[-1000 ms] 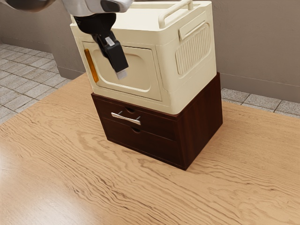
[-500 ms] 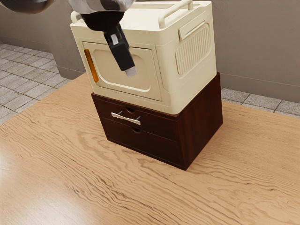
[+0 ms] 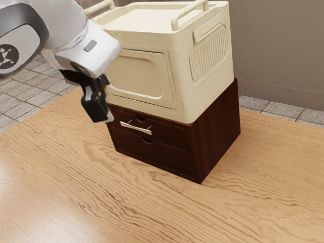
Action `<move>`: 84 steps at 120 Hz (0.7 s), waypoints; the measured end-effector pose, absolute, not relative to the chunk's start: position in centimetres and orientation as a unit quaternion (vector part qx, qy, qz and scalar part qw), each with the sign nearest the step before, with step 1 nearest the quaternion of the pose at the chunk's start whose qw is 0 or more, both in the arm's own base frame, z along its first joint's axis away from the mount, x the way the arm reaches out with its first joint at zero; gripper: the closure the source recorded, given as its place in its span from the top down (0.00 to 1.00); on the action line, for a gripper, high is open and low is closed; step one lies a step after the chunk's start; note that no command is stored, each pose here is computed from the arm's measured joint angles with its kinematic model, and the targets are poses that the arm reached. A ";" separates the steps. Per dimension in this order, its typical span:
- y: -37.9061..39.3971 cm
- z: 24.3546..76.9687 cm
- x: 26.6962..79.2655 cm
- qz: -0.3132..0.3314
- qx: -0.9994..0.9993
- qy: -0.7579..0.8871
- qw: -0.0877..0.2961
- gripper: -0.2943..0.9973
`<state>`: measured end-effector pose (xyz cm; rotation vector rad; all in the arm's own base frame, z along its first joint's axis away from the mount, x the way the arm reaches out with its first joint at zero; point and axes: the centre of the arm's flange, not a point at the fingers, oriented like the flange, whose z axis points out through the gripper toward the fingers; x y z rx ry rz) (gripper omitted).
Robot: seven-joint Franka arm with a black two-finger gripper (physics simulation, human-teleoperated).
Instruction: Pull the drawer handle with one arm to open the drawer
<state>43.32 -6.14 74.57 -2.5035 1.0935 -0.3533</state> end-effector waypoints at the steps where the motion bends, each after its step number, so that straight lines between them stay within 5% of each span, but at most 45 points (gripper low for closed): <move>1: -6.1 74.5 43.1 -0.128 -0.890 0.392 0.193 0.77; 41: -0.9 72.0 37.7 -0.165 -0.857 0.439 0.213 0.77; 84: 2.2 67.2 38.1 -0.212 -0.795 0.520 0.228 0.77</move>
